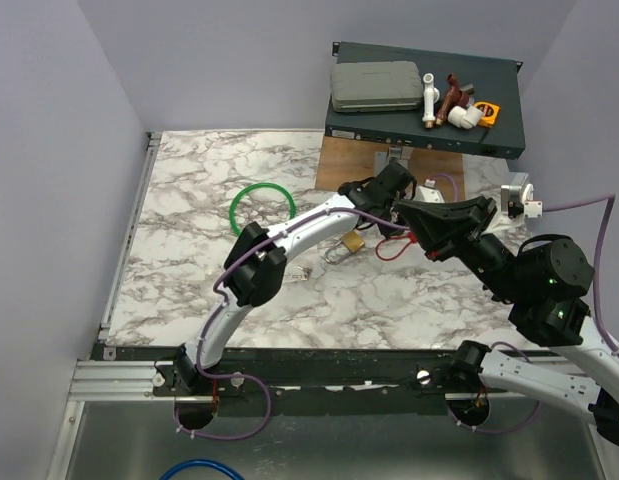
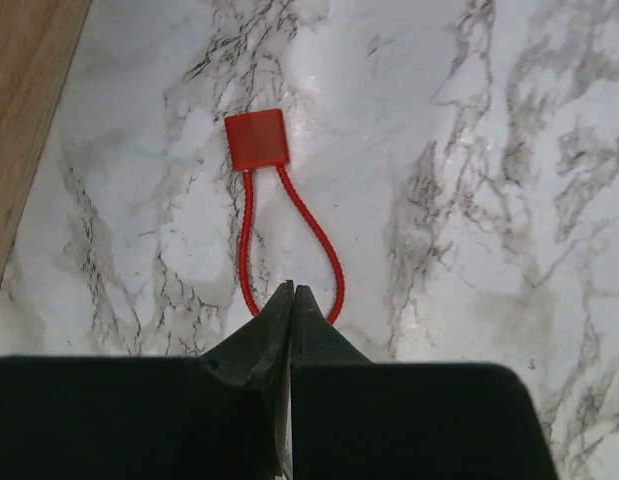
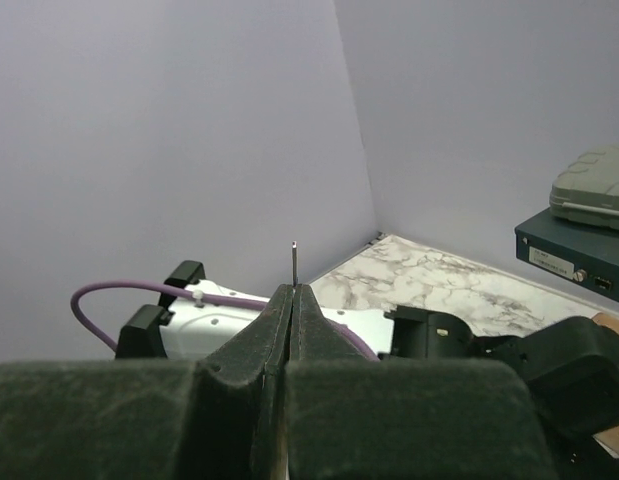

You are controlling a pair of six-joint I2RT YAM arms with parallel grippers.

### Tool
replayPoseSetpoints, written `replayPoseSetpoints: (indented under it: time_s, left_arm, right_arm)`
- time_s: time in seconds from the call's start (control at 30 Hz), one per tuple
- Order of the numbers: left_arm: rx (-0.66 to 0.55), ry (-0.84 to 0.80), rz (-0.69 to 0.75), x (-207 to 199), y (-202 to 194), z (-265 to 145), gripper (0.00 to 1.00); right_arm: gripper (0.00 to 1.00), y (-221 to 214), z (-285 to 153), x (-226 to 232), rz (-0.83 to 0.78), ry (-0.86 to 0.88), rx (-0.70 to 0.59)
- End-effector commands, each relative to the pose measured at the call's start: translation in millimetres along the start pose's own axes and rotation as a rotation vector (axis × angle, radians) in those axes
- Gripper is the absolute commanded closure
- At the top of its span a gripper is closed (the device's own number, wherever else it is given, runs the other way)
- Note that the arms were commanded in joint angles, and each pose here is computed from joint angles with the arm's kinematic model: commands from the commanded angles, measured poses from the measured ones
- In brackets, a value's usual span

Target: Unlock with the key

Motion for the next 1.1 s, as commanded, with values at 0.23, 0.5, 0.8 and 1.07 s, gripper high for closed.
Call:
replayPoseSetpoints:
  time_s: [0.23,0.5,0.8,1.07]
  left_arm:
    - [0.295,0.085,-0.135,-11.6,-52.8,32.7,1.0]
    - [0.34,0.139,-0.13,-15.1,-50.5,37.5,1.0]
    - [0.421,0.221,-0.084,-24.2,-46.3,47.5,1.0]
    - [0.378,0.146,-0.118,-35.4,-41.2,50.1,1.0]
  right_arm:
    - [0.99,3.0,0.5,2.1,0.001,0.017,-0.005]
    - [0.99,2.8,1.8,3.8,0.011,0.027,0.001]
    - [0.99,9.0,-1.4,6.8,0.027,0.037,-0.011]
    - [0.99,10.5,-5.6,6.6,0.03,0.036,-0.021]
Point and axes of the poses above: each gripper's point midway between its finger pads, its own z axis out along the fingers, its own x axis along the line the jaws close on, y = z × x, the point moved 8 cm from there along -z, back along the fingers, and after that the axes turned 10 degrees about z, right-handed, at the moved point
